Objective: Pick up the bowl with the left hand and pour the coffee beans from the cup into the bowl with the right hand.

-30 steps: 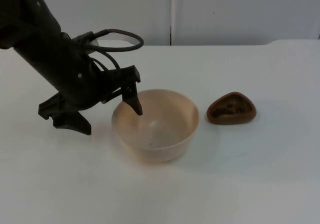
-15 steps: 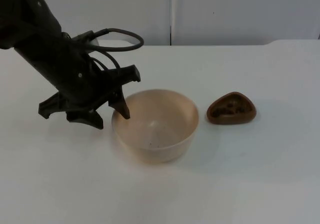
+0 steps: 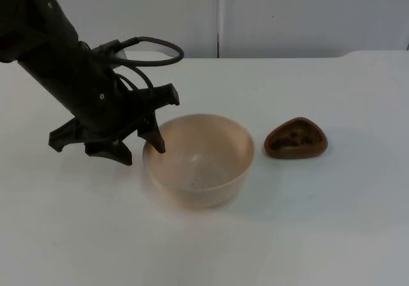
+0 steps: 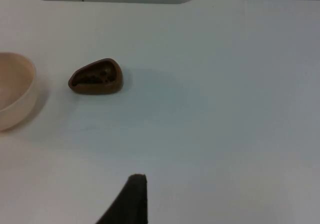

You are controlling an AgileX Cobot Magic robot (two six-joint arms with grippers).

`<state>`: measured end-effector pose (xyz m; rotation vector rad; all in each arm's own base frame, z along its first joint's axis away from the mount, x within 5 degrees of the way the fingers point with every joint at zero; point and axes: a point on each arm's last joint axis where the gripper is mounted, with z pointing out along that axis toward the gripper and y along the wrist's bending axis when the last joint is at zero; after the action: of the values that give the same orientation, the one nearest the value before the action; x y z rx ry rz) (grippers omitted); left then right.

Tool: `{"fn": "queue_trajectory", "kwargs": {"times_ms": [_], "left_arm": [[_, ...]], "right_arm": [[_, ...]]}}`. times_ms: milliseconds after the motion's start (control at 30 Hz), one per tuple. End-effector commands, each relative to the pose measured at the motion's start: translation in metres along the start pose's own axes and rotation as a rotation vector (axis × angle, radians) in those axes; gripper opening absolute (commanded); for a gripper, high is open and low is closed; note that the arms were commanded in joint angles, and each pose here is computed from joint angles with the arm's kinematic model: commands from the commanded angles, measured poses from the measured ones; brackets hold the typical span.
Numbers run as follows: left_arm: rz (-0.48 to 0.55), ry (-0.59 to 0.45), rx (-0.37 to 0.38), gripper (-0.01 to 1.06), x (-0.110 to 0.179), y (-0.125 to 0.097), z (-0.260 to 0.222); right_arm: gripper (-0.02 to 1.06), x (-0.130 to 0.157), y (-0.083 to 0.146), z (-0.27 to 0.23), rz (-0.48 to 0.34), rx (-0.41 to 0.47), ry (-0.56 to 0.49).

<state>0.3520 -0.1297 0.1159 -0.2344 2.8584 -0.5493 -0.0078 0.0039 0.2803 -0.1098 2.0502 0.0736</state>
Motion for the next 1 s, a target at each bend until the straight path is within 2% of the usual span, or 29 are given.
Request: {"fn": "queue_trajectory", "kwargs": {"times_ms": [0, 300, 433, 567, 600, 767, 967], "left_arm": [[0.013, 0.003, -0.001, 0.5, 0.0003, -0.0018, 0.0], [0.038, 0.003, -0.01, 0.5, 0.0003, -0.001, 0.0], [0.04, 0.007, -0.01, 0.42, 0.0007, -0.001, 0.0], [0.042, 0.007, -0.01, 0.23, 0.0007, -0.001, 0.0], [0.042, 0.007, -0.01, 0.23, 0.0007, -0.001, 0.0], [0.042, 0.007, -0.01, 0.0, 0.0007, -0.001, 0.0], [0.042, 0.017, -0.009, 0.0, 0.0015, -0.001, -0.0001]], "right_arm": [[1.05, 0.0002, -0.0005, 0.0001, -0.008, 0.012, -0.006], [1.05, 0.0002, -0.0005, 0.0001, -0.012, 0.012, -0.006], [1.05, 0.0002, -0.0005, 0.0001, -0.016, 0.012, -0.006], [1.05, 0.0002, -0.0005, 0.0001, -0.016, 0.012, -0.006], [1.05, 0.0002, -0.0005, 0.0001, -0.016, 0.012, -0.006], [1.05, 0.0002, -0.0005, 0.0001, -0.02, 0.012, -0.006], [1.05, 0.0002, -0.0005, 0.0001, -0.02, 0.012, -0.006]]}}
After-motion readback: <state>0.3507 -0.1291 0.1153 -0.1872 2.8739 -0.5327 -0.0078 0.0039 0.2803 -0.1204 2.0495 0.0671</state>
